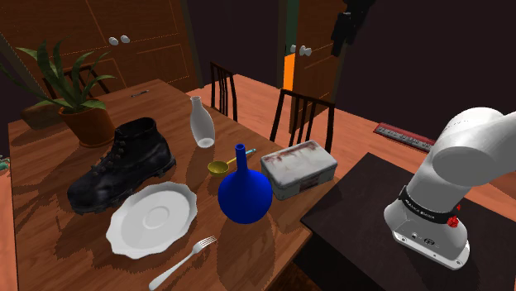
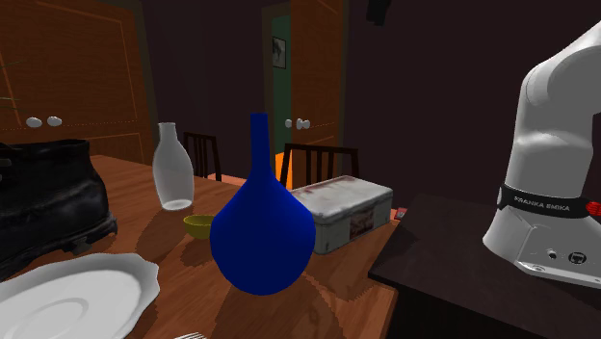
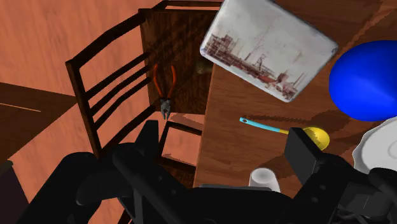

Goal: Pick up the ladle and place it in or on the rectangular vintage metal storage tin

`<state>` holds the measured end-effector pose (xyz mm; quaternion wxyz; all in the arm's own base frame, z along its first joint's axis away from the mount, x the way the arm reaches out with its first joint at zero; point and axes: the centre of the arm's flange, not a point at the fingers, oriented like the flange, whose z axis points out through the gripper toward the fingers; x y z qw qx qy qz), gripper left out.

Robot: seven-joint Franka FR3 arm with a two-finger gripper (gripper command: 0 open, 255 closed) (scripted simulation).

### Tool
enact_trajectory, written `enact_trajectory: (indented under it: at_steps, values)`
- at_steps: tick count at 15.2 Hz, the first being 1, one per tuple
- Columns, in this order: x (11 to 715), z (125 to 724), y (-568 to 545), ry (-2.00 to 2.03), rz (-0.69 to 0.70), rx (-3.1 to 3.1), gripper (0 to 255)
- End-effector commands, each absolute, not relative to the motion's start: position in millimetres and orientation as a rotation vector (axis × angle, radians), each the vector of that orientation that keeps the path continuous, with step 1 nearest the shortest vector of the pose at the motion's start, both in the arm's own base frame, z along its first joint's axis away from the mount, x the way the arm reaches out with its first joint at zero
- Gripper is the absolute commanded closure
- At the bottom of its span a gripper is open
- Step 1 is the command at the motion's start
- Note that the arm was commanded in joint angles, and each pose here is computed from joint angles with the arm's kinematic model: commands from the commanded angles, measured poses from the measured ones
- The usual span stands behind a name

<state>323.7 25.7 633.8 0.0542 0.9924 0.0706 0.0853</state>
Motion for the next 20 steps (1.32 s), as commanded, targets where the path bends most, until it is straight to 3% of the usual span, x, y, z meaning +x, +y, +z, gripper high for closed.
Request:
enact_trajectory:
  at_steps: [1,20]
  values:
    - [323.7,633.8,25.7,0.214,0.259,3.014,0]
    - [482.5,453.7,69.9,1.13,0.279,2.821,0]
